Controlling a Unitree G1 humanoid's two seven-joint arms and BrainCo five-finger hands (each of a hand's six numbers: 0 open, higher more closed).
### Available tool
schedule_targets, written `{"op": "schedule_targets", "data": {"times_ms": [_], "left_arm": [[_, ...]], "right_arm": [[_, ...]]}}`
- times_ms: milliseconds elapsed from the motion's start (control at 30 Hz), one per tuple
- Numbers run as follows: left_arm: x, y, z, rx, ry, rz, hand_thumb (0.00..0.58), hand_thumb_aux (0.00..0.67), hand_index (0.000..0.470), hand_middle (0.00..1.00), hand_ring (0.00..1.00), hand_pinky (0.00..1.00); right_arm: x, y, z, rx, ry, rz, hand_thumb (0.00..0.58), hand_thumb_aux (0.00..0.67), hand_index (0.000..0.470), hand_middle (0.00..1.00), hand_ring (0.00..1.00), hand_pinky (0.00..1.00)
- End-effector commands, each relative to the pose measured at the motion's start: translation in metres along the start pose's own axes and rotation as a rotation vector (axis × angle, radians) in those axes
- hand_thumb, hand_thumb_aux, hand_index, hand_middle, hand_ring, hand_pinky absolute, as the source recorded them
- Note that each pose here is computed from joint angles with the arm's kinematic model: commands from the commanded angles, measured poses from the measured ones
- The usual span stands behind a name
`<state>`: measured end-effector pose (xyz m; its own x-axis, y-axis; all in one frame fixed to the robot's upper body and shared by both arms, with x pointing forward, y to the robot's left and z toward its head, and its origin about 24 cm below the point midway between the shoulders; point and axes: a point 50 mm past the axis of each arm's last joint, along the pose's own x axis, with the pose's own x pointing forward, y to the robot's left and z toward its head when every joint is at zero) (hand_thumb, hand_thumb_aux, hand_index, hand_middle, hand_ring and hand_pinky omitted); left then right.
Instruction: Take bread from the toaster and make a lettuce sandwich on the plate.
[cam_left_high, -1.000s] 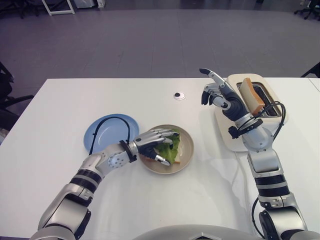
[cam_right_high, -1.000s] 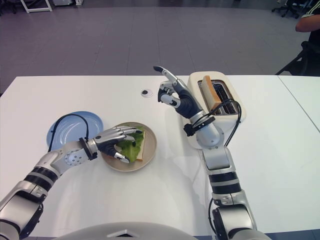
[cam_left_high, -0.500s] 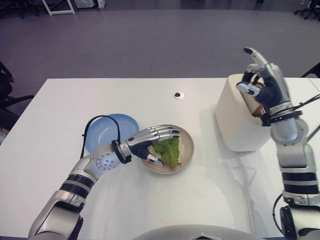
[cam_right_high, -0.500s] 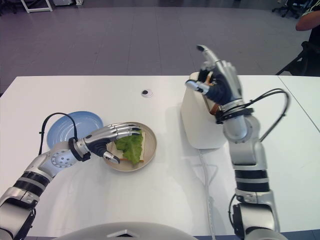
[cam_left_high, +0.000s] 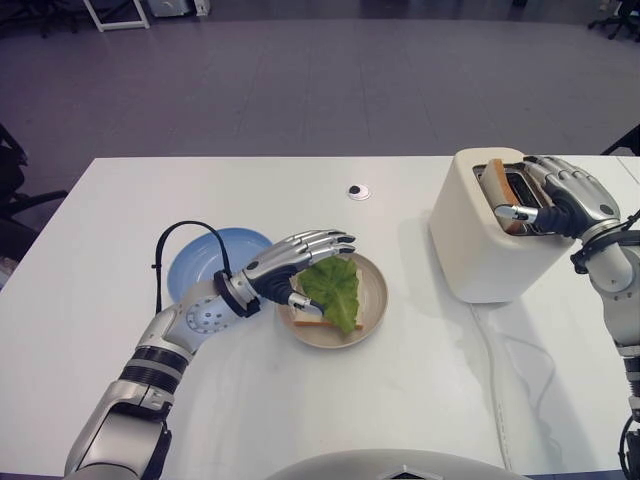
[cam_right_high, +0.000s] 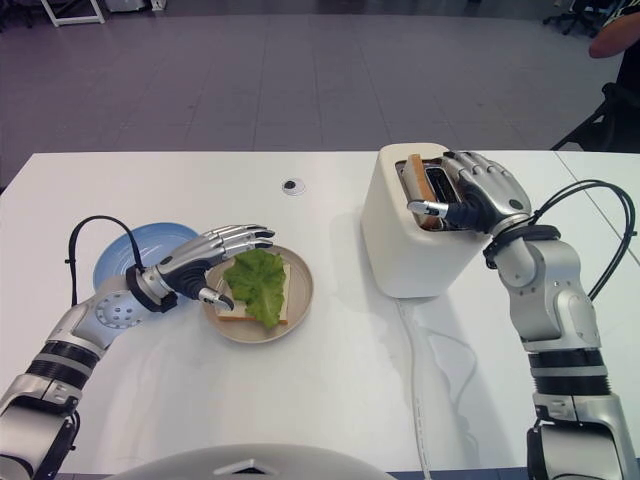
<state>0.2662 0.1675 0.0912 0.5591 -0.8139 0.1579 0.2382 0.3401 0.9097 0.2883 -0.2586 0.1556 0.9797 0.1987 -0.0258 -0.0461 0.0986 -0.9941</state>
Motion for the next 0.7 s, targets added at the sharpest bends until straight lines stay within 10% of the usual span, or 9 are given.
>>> {"op": "schedule_targets", "data": {"times_ms": [33, 333, 367, 400, 433, 700], "left_arm": [[-0.001, 0.0, -0.004, 0.007, 0.024, -0.01, 0.0, 0.0, 0.0, 0.0, 0.0, 0.0], [0.001, 0.0, -0.008, 0.009, 0.039, -0.007, 0.0, 0.0, 0.0, 0.0, 0.0, 0.0], [0.001, 0.0, -0.008, 0.009, 0.039, -0.006, 0.0, 0.0, 0.0, 0.0, 0.0, 0.0], [0.001, 0.0, -0.009, 0.009, 0.038, -0.004, 0.0, 0.0, 0.0, 0.0, 0.0, 0.0], [0.002, 0.0, -0.009, 0.009, 0.038, -0.003, 0.0, 0.0, 0.0, 0.0, 0.0, 0.0], [0.001, 0.0, -0.01, 0.008, 0.039, 0.008, 0.0, 0.0, 0.0, 0.0, 0.0, 0.0]], "right_arm": [[-0.007, 0.02, 0.006, -0.007, -0.046, 0.137, 0.0, 0.0, 0.0, 0.0, 0.0, 0.0], [0.002, 0.017, 0.009, -0.004, -0.065, 0.088, 0.0, 0.0, 0.0, 0.0, 0.0, 0.0], [0.004, 0.013, 0.008, -0.001, -0.063, 0.061, 0.438, 0.339, 0.238, 0.0, 0.0, 0.0], [0.006, 0.009, 0.008, 0.004, -0.059, 0.032, 0.536, 0.486, 0.341, 0.0, 0.0, 0.0], [0.007, 0.005, 0.007, 0.01, -0.056, 0.005, 0.58, 0.67, 0.47, 0.0, 0.0, 0.0], [0.017, -0.016, 0.011, 0.079, -0.06, -0.182, 0.58, 0.67, 0.47, 0.0, 0.0, 0.0]]}}
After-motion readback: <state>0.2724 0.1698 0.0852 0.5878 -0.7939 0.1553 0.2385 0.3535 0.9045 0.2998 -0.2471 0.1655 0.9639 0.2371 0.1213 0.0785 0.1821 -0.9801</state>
